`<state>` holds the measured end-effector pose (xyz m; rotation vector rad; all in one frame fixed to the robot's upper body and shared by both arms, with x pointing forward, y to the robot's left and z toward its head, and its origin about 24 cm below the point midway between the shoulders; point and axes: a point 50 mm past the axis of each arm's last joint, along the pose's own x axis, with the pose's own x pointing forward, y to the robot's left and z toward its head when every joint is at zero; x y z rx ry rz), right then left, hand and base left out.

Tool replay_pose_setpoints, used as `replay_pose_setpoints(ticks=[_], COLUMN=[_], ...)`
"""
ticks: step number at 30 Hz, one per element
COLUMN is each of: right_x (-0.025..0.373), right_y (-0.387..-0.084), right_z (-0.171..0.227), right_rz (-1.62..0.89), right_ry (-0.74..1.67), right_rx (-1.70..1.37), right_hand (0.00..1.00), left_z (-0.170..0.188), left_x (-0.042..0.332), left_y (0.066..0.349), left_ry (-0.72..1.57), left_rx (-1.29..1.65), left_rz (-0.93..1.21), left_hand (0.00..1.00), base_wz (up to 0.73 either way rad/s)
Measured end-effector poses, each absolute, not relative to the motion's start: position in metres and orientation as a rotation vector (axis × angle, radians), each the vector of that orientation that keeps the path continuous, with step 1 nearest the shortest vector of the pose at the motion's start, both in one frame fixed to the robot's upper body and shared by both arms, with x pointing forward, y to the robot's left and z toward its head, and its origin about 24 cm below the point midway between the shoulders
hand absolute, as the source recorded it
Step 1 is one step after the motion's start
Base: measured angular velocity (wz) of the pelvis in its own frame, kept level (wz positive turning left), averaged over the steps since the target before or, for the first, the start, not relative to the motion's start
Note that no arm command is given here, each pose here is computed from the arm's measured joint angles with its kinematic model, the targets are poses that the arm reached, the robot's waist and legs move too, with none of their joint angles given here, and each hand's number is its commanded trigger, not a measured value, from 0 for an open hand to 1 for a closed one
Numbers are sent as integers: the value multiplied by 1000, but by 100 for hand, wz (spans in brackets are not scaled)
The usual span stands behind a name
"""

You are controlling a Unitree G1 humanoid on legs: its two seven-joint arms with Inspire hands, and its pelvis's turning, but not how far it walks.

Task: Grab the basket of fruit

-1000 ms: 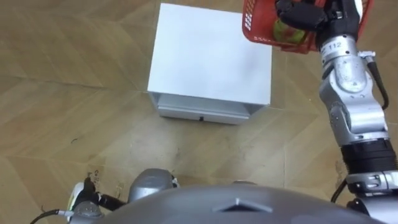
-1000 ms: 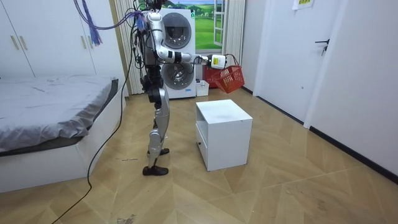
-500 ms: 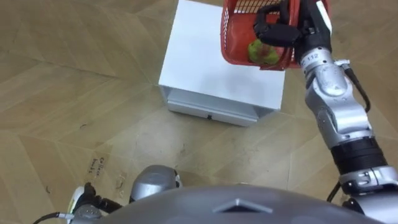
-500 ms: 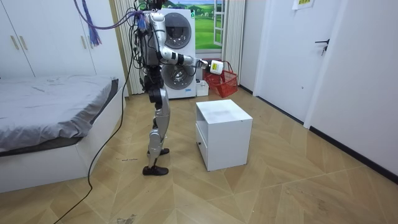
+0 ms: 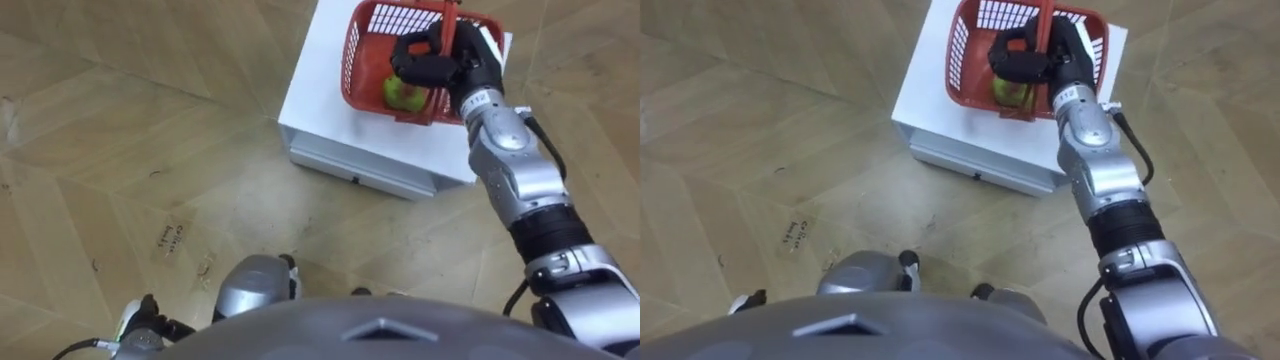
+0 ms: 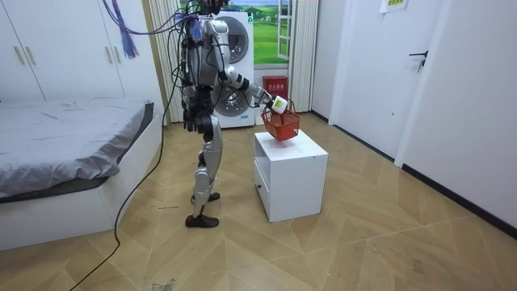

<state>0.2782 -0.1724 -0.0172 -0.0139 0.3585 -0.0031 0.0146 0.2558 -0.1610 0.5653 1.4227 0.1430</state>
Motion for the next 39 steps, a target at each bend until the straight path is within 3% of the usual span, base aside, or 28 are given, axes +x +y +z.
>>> replay_pose_setpoints(ticks=[5, 7, 8, 9, 10, 14, 39], right_x=[277, 277, 278, 282, 281, 278, 270], right_y=[-175, -176, -175, -169, -171, -181, -176], right_z=[-24, -26, -26, -21, -21, -26, -44], right_rz=[-18, -23, -17, 5, 4, -43, 17], right_ry=[393, 398, 396, 377, 372, 396, 478], right_rx=[-21, -24, -30, -38, -43, -65, -37], right_hand=[97, 60, 22, 22, 0, 0, 0], left_z=[-161, -161, -161, -160, -161, -162, -164], left_x=[15, 15, 15, 13, 11, 11, 8], left_y=[256, 255, 257, 259, 258, 255, 250], left_ry=[1422, 1422, 1418, 1423, 1433, 1436, 1461], left_rx=[564, 563, 564, 556, 554, 562, 551], left_rz=[144, 142, 152, 167, 165, 142, 102], left_hand=[0, 0, 0, 0, 0, 0, 0], base_wz=[4, -20, -62, -55, -17, 13, 6])
